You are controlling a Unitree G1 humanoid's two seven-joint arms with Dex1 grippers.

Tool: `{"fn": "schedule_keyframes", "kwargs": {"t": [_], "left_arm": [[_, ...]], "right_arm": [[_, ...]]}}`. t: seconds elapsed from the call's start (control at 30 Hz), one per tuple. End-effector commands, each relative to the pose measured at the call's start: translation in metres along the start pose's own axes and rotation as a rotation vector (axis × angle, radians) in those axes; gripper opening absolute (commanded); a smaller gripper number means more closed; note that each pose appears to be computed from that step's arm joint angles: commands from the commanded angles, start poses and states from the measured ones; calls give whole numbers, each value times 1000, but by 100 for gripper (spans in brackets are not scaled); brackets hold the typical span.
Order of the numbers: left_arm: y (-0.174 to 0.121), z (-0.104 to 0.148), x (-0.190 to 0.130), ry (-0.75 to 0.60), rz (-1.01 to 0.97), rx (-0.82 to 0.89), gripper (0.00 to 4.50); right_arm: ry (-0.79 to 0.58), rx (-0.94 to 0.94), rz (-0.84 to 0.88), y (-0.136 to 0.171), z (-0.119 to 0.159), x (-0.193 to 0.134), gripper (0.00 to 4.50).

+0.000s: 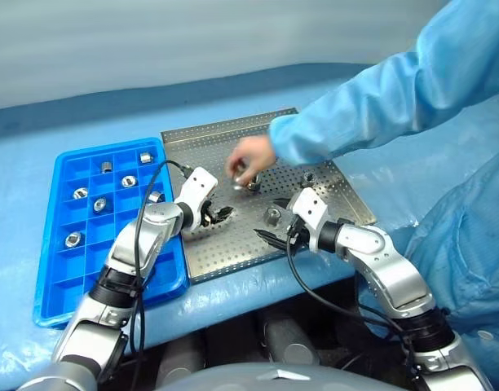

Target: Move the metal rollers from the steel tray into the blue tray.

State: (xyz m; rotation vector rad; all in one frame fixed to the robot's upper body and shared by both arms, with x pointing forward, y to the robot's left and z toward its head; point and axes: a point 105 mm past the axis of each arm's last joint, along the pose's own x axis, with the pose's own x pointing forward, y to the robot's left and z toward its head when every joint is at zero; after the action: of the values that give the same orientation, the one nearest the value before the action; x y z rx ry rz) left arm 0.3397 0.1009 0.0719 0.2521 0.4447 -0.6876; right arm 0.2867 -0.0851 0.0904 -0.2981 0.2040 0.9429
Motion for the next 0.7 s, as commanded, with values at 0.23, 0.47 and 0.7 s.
{"fn": "schedule_keyframes", "kwargs": {"t": [0.23,0.47,0.7], "left_arm": [[-3,16,-7,-69,-1,25,359],[-33,29,-5,-136,-159,70,359],[-67,40,9,-187,-341,86,359]], "right_arm": [[-42,-36,6,-1,14,2,450],[-25,-55,-24,-7,14,-5,450],[7,-85,-50,-9,11,-16,450]]}}
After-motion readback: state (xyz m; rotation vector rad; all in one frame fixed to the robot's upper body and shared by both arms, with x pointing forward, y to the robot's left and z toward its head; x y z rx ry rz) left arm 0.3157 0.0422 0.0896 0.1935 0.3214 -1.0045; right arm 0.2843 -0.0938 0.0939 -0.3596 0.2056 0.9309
